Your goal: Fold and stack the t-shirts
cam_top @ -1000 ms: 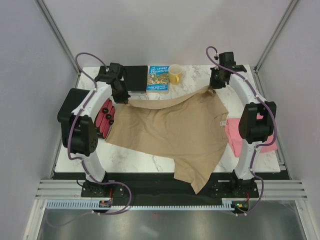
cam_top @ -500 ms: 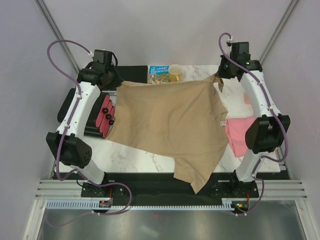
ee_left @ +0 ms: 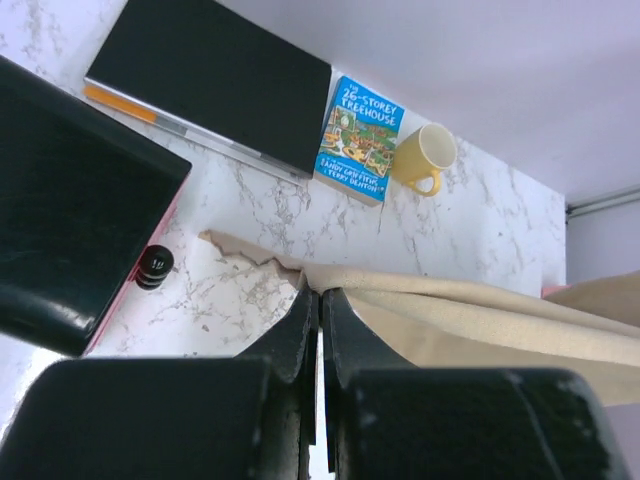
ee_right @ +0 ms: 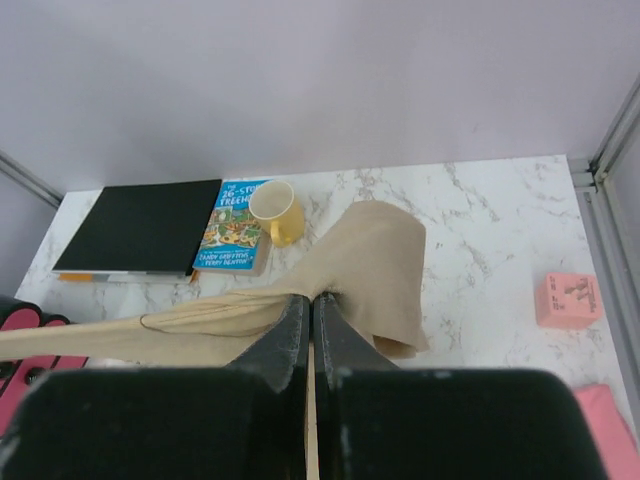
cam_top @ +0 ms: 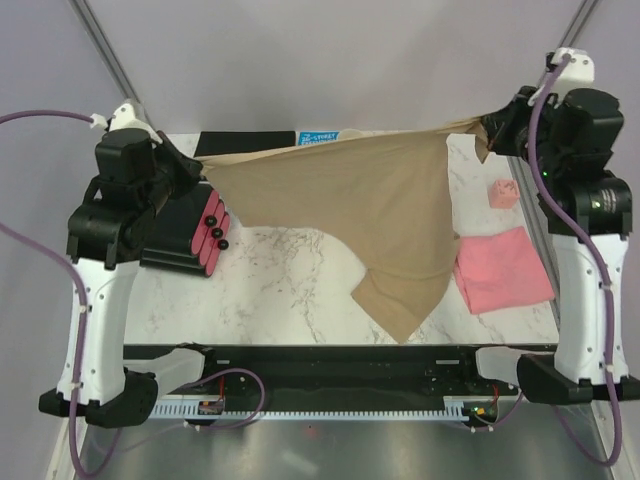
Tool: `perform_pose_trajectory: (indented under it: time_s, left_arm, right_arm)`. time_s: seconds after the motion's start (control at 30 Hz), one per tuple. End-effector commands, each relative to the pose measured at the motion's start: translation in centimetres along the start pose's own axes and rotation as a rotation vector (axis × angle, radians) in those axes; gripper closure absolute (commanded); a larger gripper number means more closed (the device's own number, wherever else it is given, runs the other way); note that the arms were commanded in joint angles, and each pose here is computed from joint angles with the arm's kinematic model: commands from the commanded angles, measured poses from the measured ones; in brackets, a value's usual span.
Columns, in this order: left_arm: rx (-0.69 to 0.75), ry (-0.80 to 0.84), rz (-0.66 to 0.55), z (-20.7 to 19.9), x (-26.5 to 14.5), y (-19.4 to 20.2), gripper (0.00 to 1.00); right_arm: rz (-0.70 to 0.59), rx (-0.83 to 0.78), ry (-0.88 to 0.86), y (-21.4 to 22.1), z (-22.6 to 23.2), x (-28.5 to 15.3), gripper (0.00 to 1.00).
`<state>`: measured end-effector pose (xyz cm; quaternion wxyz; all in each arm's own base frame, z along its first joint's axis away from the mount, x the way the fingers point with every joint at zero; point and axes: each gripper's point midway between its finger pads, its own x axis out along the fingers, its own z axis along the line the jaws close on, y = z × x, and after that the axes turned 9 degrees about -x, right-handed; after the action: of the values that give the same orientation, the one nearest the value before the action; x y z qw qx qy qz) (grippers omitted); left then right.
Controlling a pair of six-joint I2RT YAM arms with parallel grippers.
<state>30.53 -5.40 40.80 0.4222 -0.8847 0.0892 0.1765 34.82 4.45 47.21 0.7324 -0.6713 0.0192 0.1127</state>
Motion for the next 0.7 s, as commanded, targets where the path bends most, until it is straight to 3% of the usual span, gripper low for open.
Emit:
perform_pose_trajectory:
  time_s: [0.0, 0.3, 0.67]
  left_arm:
    - [0.001, -0.047, -0.104, 1.4, -3.7, -2.4, 0.98]
    - [-0.024, 0.04, -0.168, 0.5, -8.1, -3.9, 0.98]
    - [-0.03, 0.112, -0.262, 0.5, -13.1, -5.5, 0.98]
  right_arm:
    - [-0.08, 0.002, 0.126, -1.6, -1.9, -4.8, 1.0]
    - [-0.206, 0.005, 0.209, -4.6, -2.6, -13.0, 1.0]
    - [-0.399, -0.028, 0.168, -8.4, -1.1, -21.2, 1.0]
